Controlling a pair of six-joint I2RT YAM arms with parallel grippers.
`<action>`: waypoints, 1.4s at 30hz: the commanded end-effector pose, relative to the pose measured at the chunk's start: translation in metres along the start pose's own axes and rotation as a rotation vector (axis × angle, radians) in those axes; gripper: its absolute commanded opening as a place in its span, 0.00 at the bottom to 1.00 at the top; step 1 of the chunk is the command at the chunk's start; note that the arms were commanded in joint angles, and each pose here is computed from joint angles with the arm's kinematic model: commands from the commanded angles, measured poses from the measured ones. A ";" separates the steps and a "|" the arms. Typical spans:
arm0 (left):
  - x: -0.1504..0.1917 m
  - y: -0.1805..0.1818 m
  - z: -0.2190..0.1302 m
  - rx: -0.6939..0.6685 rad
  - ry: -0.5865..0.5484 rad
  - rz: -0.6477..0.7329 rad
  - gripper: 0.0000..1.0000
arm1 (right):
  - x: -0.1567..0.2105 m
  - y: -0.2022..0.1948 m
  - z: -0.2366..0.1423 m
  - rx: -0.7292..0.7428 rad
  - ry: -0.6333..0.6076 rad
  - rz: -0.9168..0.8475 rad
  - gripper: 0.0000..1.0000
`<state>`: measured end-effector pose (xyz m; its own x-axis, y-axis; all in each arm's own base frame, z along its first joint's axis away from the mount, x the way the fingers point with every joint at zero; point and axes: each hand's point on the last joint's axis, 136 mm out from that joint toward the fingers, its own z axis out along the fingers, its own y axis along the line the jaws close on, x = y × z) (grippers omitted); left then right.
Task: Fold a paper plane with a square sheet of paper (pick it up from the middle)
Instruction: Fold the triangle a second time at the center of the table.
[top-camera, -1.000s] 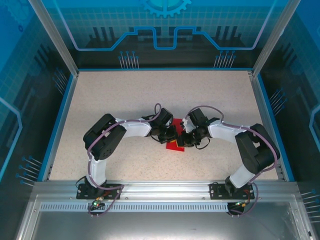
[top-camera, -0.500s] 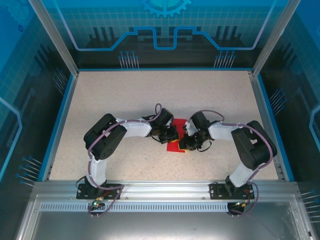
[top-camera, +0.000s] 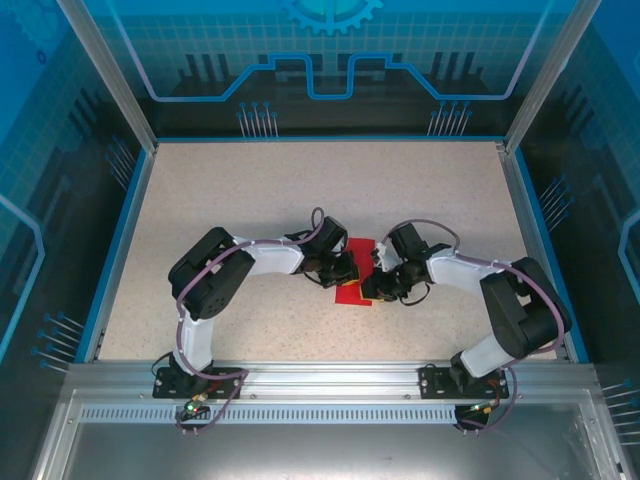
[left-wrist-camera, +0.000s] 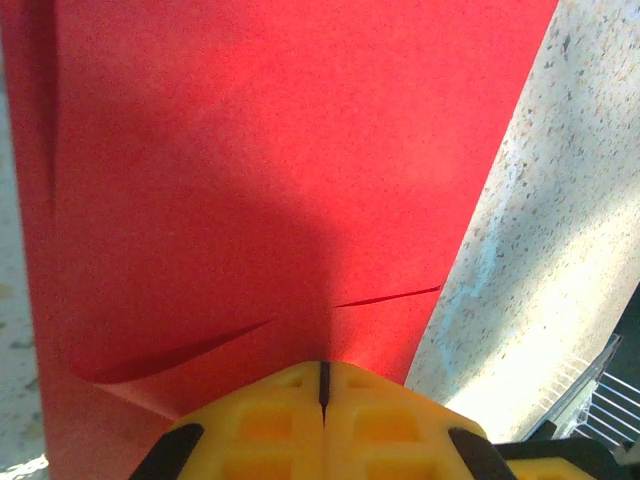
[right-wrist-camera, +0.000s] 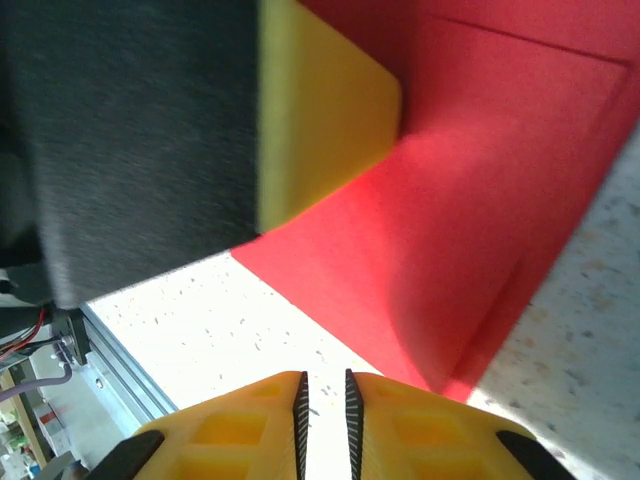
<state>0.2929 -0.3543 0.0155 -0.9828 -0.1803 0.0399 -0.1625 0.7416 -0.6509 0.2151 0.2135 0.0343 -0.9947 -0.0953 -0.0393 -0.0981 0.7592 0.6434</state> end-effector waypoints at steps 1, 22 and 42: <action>0.009 0.027 0.013 -0.079 0.035 -0.004 0.00 | 0.001 0.002 0.003 0.047 0.028 -0.012 0.19; 0.009 0.040 0.018 -0.113 0.042 -0.022 0.00 | 0.048 -0.053 0.010 0.116 0.105 0.161 0.19; 0.008 0.035 0.017 -0.093 0.046 -0.013 0.00 | 0.004 0.000 -0.031 0.010 -0.072 0.088 0.19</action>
<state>0.2901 -0.3599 0.0144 -0.9883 -0.1454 0.0459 -0.1384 0.7296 -0.6697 0.1960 0.1844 0.0332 -1.0000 -0.0091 0.0024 -0.0059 0.8064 0.5914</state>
